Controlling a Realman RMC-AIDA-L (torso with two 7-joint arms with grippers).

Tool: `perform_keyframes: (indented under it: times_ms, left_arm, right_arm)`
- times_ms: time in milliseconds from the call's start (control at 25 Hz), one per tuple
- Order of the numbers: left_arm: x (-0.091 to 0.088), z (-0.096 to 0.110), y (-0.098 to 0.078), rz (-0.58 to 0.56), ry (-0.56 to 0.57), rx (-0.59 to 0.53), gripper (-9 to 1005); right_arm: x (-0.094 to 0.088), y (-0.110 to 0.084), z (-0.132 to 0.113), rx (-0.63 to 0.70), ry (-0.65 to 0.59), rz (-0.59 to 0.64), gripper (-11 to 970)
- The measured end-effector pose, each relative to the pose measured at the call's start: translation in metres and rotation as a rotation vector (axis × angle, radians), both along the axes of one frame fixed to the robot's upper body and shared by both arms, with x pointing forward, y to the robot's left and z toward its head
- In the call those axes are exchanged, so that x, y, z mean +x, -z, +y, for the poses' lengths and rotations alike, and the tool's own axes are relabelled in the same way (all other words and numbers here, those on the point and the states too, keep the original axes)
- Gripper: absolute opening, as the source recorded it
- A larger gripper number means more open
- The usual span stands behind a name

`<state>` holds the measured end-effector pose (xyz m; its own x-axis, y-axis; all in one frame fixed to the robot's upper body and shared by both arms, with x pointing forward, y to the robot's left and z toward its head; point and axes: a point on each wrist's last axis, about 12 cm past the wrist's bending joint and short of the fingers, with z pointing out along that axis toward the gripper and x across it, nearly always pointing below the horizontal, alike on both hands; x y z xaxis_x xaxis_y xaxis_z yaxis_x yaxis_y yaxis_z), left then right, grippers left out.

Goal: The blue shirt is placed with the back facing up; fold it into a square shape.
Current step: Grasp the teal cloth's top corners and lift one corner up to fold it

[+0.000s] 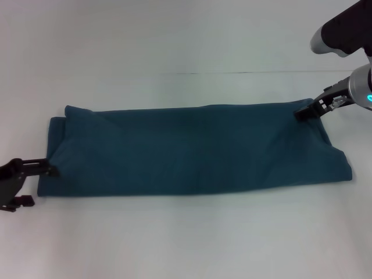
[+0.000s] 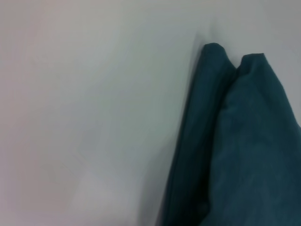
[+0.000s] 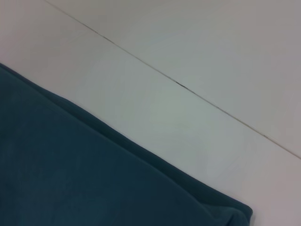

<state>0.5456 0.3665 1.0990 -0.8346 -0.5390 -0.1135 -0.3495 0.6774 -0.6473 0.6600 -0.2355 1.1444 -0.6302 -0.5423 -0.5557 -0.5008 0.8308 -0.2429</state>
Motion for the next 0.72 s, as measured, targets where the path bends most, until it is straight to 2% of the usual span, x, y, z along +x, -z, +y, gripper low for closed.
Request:
perform_keyframes:
  times_ms: [360, 720]
  left_arm:
    - [0.01, -0.008, 0.011, 0.013, -0.022, -0.01, 935]
    - [0.023, -0.02, 0.009, -0.004, 0.005, -0.02, 932]
  right_arm:
    - [0.0, -0.001, 0.001, 0.001, -0.001, -0.007, 905]
    - [0.0, -0.001, -0.001, 0.001, 0.003, -0.008, 898]
